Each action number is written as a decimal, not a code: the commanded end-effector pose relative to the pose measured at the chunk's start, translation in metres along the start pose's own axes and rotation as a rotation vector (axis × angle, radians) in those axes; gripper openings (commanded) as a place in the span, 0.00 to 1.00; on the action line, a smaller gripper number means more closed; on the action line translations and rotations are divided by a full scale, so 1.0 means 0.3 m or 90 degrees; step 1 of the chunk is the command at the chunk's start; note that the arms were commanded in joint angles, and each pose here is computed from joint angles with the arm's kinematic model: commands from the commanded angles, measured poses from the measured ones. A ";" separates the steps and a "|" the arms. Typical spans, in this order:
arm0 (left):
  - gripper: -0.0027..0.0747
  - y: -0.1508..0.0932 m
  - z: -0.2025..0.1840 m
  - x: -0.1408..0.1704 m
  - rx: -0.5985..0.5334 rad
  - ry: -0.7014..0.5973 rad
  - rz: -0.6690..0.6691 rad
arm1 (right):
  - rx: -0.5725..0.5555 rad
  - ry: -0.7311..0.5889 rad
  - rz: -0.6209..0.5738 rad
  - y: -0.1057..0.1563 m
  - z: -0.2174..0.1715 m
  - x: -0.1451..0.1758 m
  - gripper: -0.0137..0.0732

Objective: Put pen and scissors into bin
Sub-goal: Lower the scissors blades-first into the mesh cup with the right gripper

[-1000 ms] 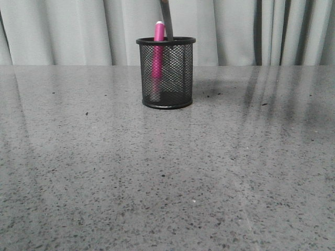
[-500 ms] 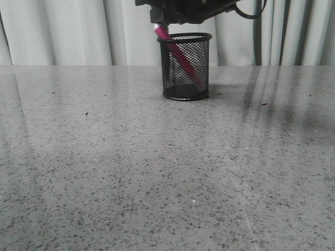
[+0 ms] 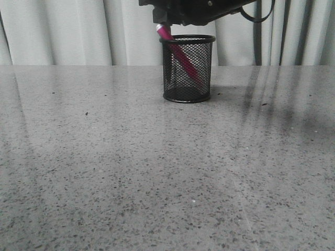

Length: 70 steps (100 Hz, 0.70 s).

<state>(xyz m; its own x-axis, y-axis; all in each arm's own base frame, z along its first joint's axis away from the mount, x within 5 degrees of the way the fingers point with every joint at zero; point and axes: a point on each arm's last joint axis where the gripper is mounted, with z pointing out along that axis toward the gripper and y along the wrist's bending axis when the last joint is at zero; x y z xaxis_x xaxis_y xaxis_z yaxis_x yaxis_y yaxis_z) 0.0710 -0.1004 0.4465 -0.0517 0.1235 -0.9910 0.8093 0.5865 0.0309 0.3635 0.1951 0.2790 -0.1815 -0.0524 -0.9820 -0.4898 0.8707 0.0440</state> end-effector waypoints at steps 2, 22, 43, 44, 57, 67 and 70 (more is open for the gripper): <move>0.45 -0.003 -0.013 -0.049 0.007 -0.069 -0.005 | 0.000 -0.066 -0.011 -0.005 -0.052 -0.102 0.07; 0.45 -0.003 -0.013 -0.049 0.007 -0.069 -0.005 | 0.018 -0.076 -0.016 -0.041 -0.076 -0.130 0.07; 0.45 -0.003 -0.013 -0.049 0.007 -0.069 -0.005 | 0.020 -0.085 -0.034 -0.052 -0.084 -0.143 0.07; 0.45 -0.003 -0.013 -0.049 0.007 -0.069 -0.005 | 0.020 -0.086 -0.034 -0.052 -0.084 -0.143 0.07; 0.45 -0.003 -0.013 -0.049 0.007 -0.069 -0.005 | 0.018 -0.101 -0.034 -0.053 -0.086 -0.150 0.07; 0.45 -0.003 -0.013 -0.049 0.007 -0.069 -0.005 | 0.018 -0.113 -0.034 -0.055 -0.088 -0.157 0.07; 0.45 -0.003 -0.013 -0.049 0.007 -0.069 -0.005 | 0.018 -0.114 -0.034 -0.055 -0.088 -0.158 0.07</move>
<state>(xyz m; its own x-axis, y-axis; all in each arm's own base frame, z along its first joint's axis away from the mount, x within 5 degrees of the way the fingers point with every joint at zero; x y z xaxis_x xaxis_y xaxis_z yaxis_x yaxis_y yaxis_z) 0.0710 -0.1004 0.4467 -0.0521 0.1211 -0.9913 0.8093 0.5866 0.0292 0.3637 0.1756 0.2876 -0.1729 -0.0883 -0.9810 -0.4641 0.8858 0.0020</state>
